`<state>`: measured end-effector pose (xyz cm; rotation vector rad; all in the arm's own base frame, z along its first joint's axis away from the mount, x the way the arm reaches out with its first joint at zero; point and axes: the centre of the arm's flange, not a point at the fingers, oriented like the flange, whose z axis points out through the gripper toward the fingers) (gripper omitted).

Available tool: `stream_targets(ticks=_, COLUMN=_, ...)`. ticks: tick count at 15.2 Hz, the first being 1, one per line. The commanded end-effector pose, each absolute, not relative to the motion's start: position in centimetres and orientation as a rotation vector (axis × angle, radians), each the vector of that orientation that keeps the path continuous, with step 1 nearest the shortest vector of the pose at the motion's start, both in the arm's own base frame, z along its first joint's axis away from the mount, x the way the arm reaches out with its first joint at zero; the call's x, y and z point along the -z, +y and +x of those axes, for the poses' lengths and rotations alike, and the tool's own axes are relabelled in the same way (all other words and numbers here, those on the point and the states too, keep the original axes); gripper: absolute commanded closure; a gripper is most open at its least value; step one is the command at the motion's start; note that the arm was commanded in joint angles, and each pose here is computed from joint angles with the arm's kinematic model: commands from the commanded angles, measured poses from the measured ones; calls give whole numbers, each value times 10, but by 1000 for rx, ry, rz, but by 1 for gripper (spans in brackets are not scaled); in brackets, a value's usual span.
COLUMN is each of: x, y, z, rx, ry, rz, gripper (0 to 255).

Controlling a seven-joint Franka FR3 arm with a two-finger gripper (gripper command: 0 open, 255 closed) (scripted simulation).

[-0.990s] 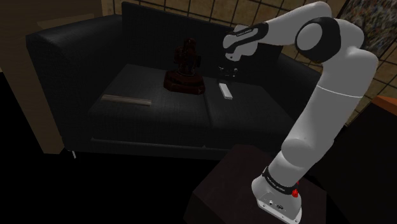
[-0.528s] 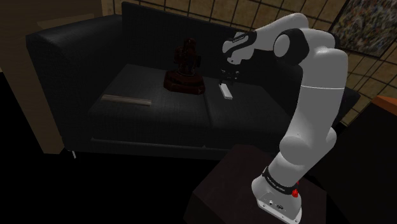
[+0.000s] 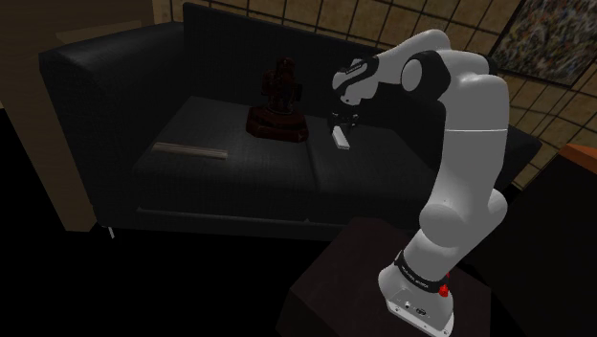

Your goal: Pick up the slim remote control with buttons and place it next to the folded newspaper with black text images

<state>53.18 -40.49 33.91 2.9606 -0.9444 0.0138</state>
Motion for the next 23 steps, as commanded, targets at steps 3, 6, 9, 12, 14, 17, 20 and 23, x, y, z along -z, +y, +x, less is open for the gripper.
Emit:
stream_targets(ticks=3, x=-331, y=-406, z=532, rx=-14, ry=-944, rz=2960, gripper=0)
stream_targets(ticks=6, x=-331, y=-406, z=532, rx=-14, ry=-944, rz=2960, gripper=0)
stream_targets(ticks=9, x=-331, y=-406, z=532, rx=-14, ry=-944, rz=2960, gripper=255)
stream_targets(ticks=12, x=-331, y=-406, z=532, rx=-14, ry=-944, rz=2960, gripper=255)
stream_targets(ticks=14, x=-331, y=-406, z=532, rx=-14, ry=-944, rz=2960, gripper=255)
stream_targets(ticks=17, x=-331, y=-406, z=532, rx=-14, ry=-944, rz=2960, gripper=255)
stream_targets(ticks=20, x=-341, y=-406, z=532, rx=-14, ry=-945, rz=2960, gripper=255)
stream_targets(ticks=23, x=-357, y=-406, z=532, rx=-14, ry=-944, rz=2960, gripper=255)
